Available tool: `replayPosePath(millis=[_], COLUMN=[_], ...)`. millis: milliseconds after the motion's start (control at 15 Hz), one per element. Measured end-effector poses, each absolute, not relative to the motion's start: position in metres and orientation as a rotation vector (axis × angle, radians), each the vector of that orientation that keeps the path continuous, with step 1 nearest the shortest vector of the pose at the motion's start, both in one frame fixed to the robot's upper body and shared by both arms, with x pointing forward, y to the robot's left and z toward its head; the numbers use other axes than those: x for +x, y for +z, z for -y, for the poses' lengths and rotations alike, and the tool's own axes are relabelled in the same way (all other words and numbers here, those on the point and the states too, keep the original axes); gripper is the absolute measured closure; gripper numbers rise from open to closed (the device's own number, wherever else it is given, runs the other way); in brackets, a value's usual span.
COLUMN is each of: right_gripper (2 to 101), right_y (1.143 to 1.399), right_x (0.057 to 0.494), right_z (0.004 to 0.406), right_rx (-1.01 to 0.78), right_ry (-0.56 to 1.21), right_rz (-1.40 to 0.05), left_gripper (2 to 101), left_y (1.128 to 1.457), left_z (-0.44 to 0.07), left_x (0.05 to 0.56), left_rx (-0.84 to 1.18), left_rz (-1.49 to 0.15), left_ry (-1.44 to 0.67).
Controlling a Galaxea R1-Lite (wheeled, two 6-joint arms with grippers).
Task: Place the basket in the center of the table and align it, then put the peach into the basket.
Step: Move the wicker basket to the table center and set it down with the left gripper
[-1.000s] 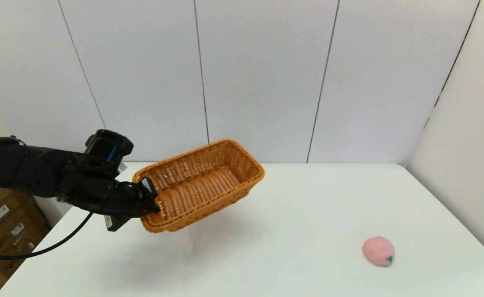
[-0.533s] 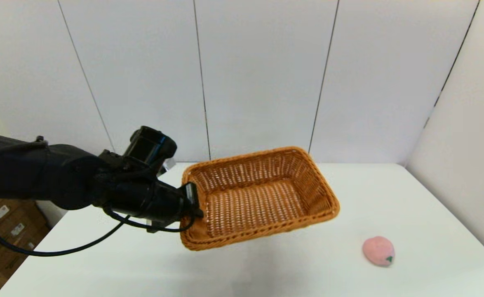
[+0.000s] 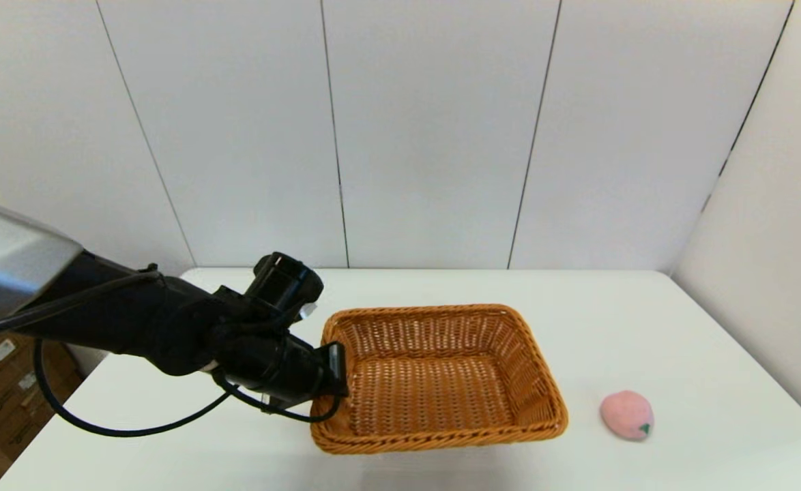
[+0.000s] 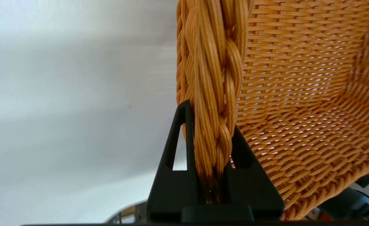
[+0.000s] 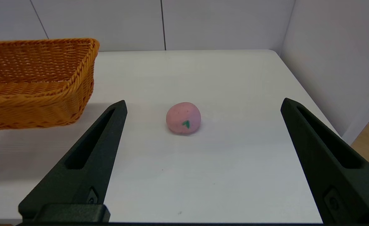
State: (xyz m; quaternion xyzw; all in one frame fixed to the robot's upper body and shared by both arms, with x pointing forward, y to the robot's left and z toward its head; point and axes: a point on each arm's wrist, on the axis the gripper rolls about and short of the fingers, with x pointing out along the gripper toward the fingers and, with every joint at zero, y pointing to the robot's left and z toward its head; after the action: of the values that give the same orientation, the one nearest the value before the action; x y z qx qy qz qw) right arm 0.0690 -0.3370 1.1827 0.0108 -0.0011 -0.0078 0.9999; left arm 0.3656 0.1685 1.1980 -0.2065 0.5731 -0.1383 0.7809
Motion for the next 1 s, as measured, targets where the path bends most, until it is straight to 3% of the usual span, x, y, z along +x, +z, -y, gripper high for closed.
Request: replayPosePath(millis=[1000], right_gripper=[5.2], right_y=[1.183], right_x=[0.069], right_z=[0.337], right_rx=[0.021], right_ry=[-0.015], right_rz=[0.004], left_gripper=[89.6], left_y=[1.158], left_z=[-0.167], left_x=[0.374], left_rx=[-0.45], left_rz=[-1.245], left_ry=[-0.291])
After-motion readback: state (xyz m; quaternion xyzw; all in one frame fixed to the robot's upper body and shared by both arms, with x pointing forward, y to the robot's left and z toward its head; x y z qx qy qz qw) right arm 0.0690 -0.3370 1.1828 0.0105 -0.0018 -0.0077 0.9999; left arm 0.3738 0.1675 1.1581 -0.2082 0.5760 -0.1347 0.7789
